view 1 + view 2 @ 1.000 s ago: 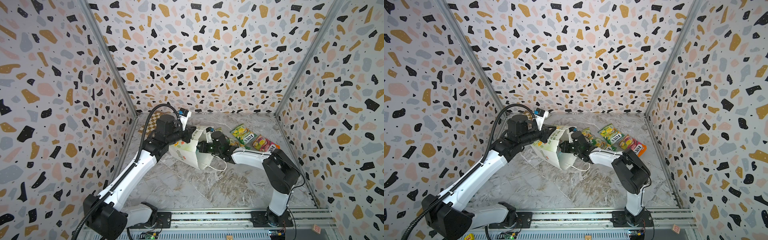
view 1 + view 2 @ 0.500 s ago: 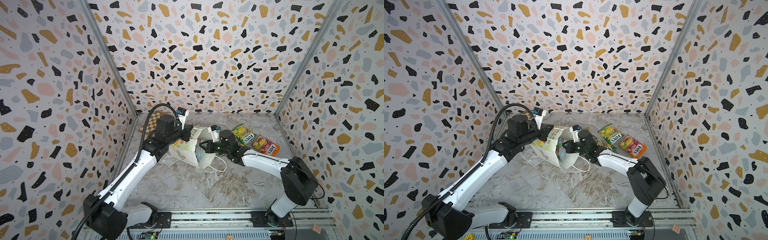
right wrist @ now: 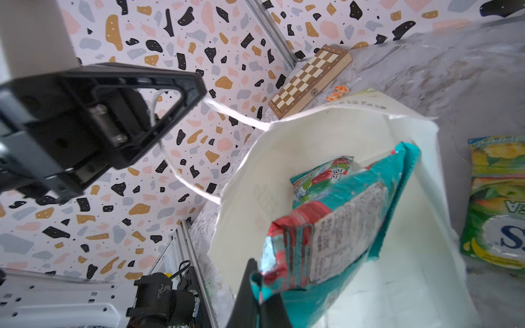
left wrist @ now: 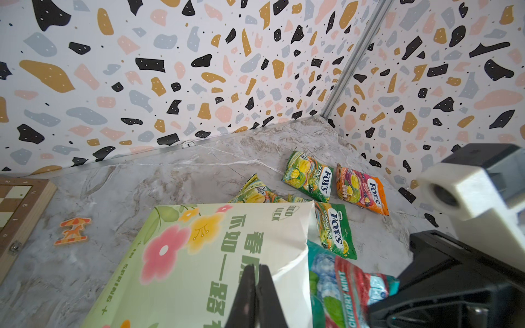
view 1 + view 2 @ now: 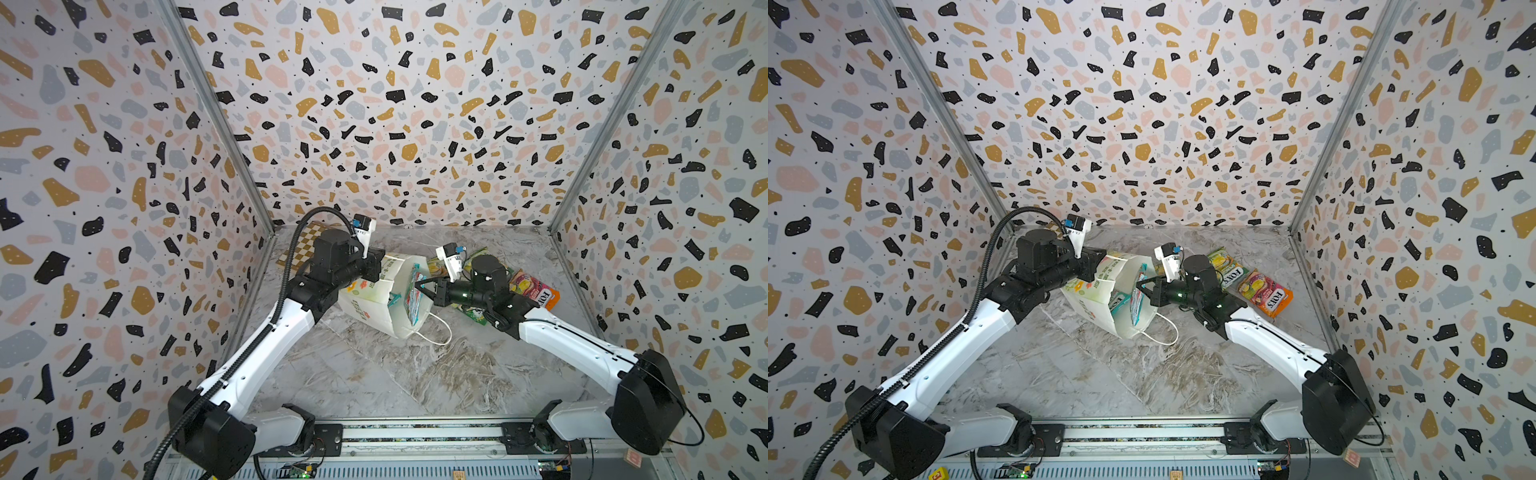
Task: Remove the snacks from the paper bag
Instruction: 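Close the right gripper on the teal packet and lift it out of the bag, then carry the teal packet beyond the bag and release it on the table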
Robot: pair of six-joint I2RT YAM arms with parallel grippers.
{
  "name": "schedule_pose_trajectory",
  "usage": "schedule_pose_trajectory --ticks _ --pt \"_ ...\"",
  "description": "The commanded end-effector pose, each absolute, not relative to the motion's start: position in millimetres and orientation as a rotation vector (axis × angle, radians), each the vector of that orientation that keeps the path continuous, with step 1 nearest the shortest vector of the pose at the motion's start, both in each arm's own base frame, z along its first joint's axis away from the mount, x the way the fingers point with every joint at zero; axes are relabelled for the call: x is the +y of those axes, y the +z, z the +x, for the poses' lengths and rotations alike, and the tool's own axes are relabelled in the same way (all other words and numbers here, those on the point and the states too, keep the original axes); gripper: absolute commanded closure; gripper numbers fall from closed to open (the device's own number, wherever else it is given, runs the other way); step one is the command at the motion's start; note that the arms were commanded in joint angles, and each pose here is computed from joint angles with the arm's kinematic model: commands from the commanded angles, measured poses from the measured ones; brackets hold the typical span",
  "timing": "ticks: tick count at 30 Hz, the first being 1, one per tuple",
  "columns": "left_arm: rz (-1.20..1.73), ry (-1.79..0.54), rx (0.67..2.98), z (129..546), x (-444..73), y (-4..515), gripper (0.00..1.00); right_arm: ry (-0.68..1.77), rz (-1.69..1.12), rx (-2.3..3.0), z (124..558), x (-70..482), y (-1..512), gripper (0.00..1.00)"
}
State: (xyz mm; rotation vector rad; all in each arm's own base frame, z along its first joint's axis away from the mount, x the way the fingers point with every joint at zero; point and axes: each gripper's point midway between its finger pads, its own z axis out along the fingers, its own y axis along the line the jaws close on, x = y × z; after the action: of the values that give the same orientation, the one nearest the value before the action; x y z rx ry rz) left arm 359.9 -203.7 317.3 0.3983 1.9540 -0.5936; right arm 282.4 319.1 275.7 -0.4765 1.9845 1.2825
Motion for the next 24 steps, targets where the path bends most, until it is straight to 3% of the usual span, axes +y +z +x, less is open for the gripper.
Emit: schedule_pose_trajectory --ticks 1,14,24 --pt "0.381 -0.593 1.938 364 -205 320 1.00 1.303 -0.580 1.844 263 308 320 1.00" --pt "0.385 -0.601 1.939 364 -206 319 1.00 1.045 -0.493 1.741 253 233 386 1.00" --pt "0.392 -0.603 1.932 363 -207 321 1.00 0.642 -0.222 1.905 284 146 364 1.00"
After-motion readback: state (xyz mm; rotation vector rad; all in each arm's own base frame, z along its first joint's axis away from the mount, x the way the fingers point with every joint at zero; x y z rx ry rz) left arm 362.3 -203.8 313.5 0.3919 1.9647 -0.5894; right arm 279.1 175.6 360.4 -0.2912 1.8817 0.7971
